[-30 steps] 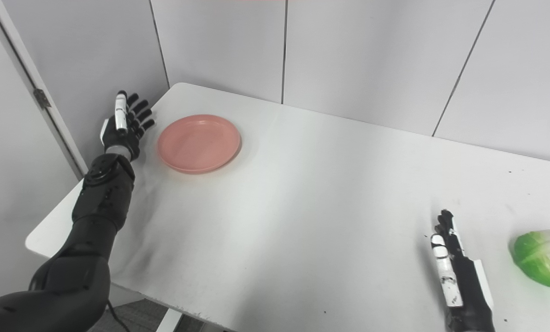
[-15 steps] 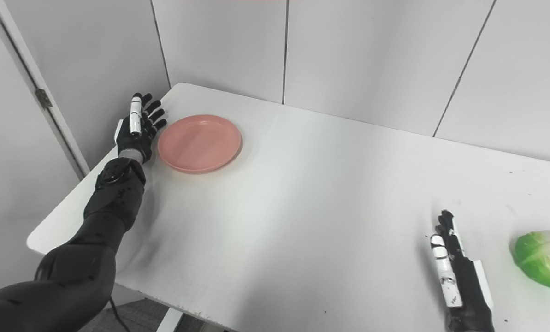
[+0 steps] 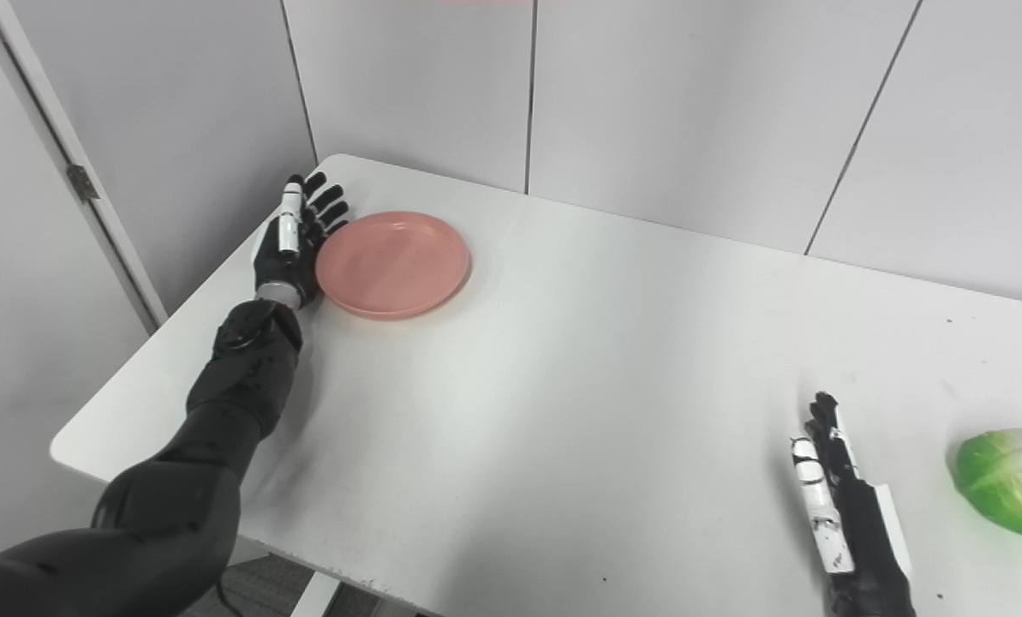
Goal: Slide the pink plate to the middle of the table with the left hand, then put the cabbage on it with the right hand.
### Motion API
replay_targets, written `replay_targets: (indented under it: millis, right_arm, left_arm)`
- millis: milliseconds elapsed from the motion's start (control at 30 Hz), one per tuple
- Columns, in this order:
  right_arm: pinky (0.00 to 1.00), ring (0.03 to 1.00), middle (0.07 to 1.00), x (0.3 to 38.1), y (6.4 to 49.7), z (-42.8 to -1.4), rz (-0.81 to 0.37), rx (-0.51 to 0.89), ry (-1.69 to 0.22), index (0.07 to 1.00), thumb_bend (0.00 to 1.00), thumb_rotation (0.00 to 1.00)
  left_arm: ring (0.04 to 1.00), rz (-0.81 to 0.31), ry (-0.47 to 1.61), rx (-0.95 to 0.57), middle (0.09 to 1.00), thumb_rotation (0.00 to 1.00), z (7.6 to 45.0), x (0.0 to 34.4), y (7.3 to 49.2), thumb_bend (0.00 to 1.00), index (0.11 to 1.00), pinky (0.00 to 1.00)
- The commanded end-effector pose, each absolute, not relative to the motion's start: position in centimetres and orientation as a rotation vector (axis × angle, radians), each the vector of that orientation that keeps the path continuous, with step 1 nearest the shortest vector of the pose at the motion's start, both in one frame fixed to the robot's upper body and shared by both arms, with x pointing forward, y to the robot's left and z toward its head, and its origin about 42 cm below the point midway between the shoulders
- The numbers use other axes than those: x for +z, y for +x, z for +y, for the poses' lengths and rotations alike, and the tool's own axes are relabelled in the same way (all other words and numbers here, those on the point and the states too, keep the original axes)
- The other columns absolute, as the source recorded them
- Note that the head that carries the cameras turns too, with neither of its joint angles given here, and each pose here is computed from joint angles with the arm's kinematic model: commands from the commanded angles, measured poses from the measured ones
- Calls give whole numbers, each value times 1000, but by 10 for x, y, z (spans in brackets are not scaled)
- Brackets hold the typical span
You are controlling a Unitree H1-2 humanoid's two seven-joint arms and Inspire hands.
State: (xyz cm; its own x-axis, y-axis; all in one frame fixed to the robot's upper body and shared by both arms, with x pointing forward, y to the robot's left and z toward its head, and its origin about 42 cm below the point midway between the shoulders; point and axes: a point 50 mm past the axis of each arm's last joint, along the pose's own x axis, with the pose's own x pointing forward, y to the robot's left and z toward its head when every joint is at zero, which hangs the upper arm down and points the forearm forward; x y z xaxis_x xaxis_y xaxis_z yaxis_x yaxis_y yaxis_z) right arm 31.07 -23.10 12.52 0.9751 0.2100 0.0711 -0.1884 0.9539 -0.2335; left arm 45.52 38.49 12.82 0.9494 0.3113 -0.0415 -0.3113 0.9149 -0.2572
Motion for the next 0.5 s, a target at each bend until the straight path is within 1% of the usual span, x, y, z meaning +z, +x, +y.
replay_targets:
  millis: [0, 267, 467]
  right_arm:
    - [993, 979, 988, 134, 315, -230, -152, 201, -236, 993, 160, 1000]
    - [993, 981, 991, 134, 314, -229, -136, 200, -225, 995, 178, 1000]
    - [1000, 987, 994, 134, 315, -226, -124, 208, -218, 1000, 190, 1000]
  left_arm:
    - [873, 96, -271, 295, 865, 1000, 375, 106, 445, 451, 866, 863]
    - [862, 101, -248, 231, 850, 1000, 360, 112, 444, 460, 847, 839]
    - [851, 106, -235, 174, 848, 1000, 344, 116, 442, 462, 843, 843]
